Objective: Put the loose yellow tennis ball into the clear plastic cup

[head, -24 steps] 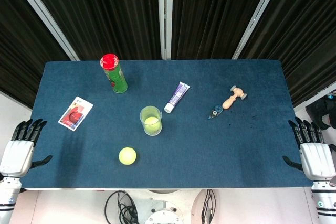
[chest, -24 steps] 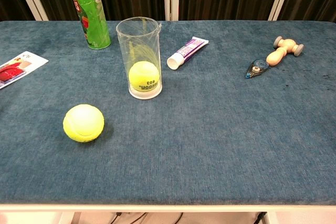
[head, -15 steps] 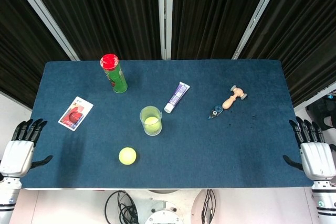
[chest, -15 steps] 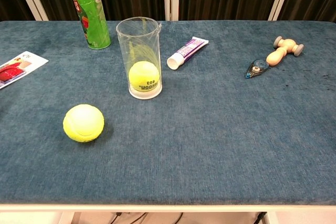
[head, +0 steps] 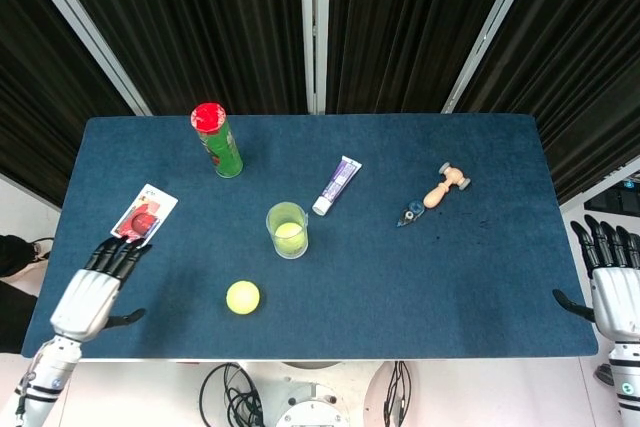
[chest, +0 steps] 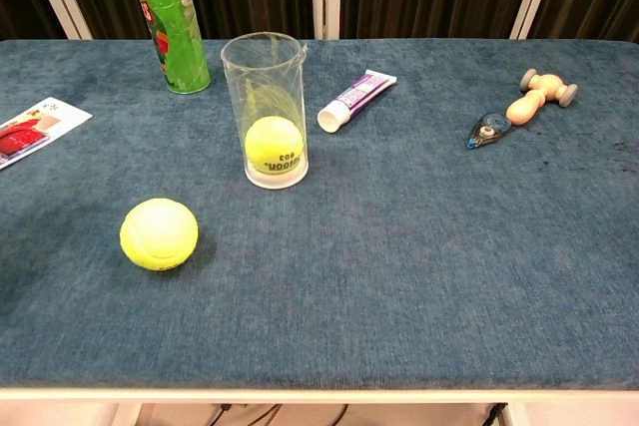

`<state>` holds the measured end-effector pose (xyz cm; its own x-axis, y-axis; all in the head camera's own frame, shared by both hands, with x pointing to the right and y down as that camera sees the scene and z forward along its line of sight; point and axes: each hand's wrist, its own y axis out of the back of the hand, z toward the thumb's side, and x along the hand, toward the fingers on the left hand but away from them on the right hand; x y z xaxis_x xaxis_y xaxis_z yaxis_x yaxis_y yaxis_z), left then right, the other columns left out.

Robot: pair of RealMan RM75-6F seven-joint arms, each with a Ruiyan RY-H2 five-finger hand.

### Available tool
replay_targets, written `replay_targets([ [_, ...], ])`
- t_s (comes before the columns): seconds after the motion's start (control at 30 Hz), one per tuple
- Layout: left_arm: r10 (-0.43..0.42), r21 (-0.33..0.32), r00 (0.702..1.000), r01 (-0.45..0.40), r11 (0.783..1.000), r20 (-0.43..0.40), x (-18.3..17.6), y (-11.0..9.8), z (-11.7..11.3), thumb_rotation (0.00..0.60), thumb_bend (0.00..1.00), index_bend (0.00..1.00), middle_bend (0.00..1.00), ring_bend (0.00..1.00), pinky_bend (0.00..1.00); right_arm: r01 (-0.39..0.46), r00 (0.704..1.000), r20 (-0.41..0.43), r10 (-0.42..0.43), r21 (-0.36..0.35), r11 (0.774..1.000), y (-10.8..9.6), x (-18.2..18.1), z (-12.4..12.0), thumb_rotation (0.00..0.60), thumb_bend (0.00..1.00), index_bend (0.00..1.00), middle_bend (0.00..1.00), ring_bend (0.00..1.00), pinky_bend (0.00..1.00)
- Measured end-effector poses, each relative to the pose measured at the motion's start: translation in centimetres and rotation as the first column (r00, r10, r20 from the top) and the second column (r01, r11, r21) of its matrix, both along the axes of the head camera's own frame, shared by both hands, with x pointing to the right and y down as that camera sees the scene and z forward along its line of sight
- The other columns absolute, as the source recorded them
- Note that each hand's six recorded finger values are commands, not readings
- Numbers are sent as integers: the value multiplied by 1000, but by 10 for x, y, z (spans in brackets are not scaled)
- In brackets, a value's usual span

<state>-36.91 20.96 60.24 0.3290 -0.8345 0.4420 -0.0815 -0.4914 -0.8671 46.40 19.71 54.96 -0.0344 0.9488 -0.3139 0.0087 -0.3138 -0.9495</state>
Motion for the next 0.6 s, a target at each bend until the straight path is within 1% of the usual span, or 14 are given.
replay_targets([
  [0.1, 69, -37, 997, -70, 997, -20, 23, 0, 13, 600, 57, 103, 60, 0, 88, 6, 1000, 3, -6, -2, 1000, 1, -1, -1, 600, 46, 0, 0, 0, 0],
  [0.17, 126, -61, 991, -128, 990, -38, 42, 0, 22, 600, 58, 102, 60, 0, 88, 5, 1000, 6, -5, -6, 1000, 3, 0, -2, 600, 46, 0, 0, 0, 0],
  [0.33, 257, -92, 962, -265, 960, -88, 92, -1, 39, 600, 58, 102, 60, 0, 88, -18, 1000, 5, 19, -14, 1000, 6, 7, -1, 600, 49, 0, 0, 0, 0],
  [0.43, 300, -91, 947, -311, 946, -117, 115, -5, 45, 600, 58, 102, 60, 0, 88, -24, 1000, 8, 25, -14, 1000, 7, 9, -2, 600, 50, 0, 0, 0, 0],
  [0.6, 335, -119, 932, -351, 929, -138, 135, -5, 55, 600, 58, 102, 60, 0, 103, -31, 1000, 5, 31, -6, 1000, 9, 14, -6, 600, 49, 0, 0, 0, 0],
])
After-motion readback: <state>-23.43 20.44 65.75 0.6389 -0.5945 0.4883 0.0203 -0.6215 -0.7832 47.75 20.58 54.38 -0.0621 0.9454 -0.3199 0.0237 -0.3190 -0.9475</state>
